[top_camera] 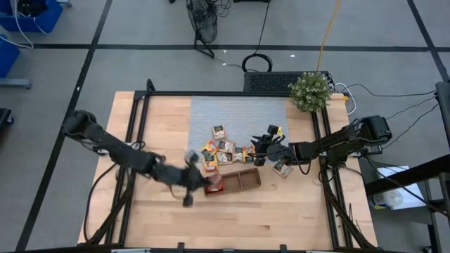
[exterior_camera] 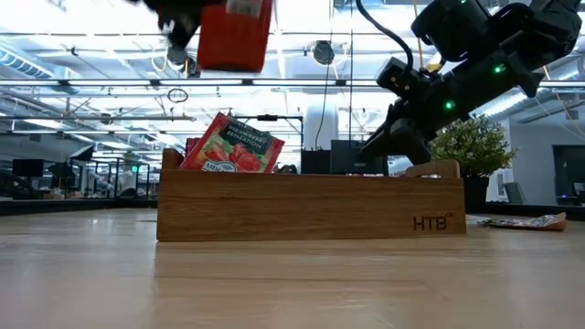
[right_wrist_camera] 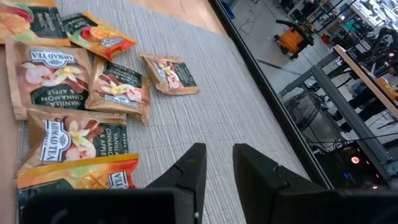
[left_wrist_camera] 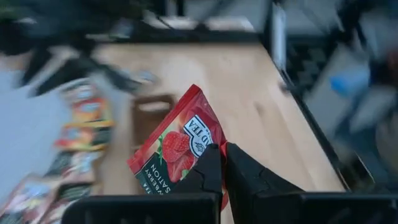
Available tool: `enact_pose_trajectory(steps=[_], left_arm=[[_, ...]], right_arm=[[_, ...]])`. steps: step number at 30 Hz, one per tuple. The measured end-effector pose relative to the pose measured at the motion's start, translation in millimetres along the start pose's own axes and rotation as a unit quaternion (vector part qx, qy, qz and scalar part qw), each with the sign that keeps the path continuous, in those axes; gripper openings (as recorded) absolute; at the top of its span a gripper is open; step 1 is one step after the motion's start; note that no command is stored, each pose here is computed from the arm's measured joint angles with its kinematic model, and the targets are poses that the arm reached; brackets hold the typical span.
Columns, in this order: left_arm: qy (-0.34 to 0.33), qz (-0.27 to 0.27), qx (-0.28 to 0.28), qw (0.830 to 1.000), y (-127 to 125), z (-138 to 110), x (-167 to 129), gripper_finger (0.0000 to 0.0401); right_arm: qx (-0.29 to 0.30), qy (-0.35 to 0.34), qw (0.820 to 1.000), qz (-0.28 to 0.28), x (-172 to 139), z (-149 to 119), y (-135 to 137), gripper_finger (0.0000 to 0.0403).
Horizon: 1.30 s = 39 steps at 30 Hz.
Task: Pick & Place Tea
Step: Put the red tea bag into the left section of the wooden organizer
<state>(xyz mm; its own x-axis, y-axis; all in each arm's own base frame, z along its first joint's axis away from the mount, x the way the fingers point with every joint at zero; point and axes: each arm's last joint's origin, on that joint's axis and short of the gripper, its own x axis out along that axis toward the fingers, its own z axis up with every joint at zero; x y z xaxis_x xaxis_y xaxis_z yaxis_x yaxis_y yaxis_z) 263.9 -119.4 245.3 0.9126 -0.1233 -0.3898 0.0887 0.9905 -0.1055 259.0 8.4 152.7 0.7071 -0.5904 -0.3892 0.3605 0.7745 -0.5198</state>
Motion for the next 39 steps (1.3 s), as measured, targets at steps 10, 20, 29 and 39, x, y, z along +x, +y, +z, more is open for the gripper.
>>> enact_pose_trajectory(steps=[10, 20, 29, 39], left_arm=[[-0.076, -0.006, -0.13, 0.989, 65, -58, -9, 0.0007], [-0.058, -0.06, -0.164, 0.983, 67, -68, -10, 0.0007], [-0.027, -0.029, -0.164, 0.986, 75, -77, -4, 0.0007], [-0.046, -0.122, -0.17, 0.977, 79, -78, 11, 0.0007]], right_arm=[[0.001, -0.001, 1.0, -0.002, 0, 0, 0, 0.007], [0.0, -0.002, 1.0, -0.002, 0, 1, 0, 0.007], [0.0, -0.002, 1.0, -0.002, 0, 1, 0, 0.007], [0.0, -0.002, 1.0, -0.002, 0, 1, 0, 0.007]])
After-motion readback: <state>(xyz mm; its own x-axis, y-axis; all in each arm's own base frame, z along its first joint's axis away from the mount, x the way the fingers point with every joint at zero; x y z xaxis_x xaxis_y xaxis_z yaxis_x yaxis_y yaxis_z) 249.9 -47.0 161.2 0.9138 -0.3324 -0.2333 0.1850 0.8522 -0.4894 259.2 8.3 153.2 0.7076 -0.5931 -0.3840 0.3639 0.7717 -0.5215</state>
